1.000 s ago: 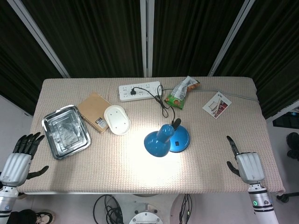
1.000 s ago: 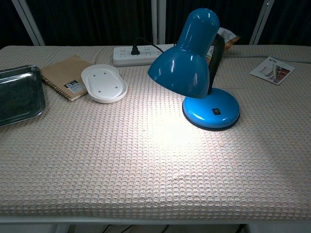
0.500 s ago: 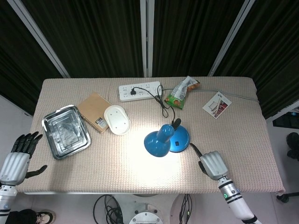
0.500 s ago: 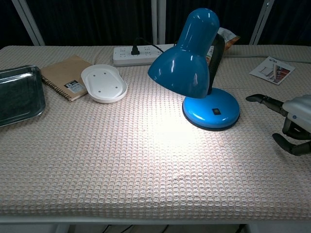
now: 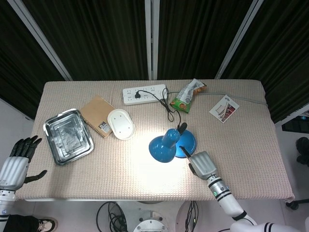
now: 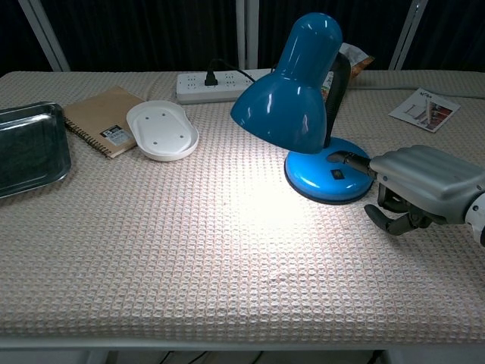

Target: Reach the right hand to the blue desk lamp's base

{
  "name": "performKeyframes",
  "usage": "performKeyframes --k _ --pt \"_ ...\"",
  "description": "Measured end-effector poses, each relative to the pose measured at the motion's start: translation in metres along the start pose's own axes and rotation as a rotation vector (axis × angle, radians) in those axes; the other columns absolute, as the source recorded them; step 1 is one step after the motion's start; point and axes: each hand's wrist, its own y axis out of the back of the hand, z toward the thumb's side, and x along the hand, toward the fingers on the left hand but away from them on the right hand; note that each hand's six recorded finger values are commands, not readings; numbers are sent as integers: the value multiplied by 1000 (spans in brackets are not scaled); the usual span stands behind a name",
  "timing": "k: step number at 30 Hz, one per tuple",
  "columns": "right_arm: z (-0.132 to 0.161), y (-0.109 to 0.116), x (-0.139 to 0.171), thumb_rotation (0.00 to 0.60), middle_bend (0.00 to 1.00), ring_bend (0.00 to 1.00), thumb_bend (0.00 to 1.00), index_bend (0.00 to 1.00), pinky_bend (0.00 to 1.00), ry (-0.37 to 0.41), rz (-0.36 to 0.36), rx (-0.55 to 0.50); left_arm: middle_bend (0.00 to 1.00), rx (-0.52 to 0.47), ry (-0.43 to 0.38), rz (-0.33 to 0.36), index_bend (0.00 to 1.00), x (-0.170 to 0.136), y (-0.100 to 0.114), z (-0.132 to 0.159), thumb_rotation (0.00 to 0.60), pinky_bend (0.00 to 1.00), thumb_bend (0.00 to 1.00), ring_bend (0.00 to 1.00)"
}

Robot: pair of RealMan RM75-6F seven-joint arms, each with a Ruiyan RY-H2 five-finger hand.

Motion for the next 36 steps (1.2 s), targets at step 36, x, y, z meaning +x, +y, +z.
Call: performKeyframes --k 36 --pt "-5 -17 -4 600 1000 929 517 0 1000 -82 88 34 0 -24 -8 7 4 1 1 -3 600 0 143 0"
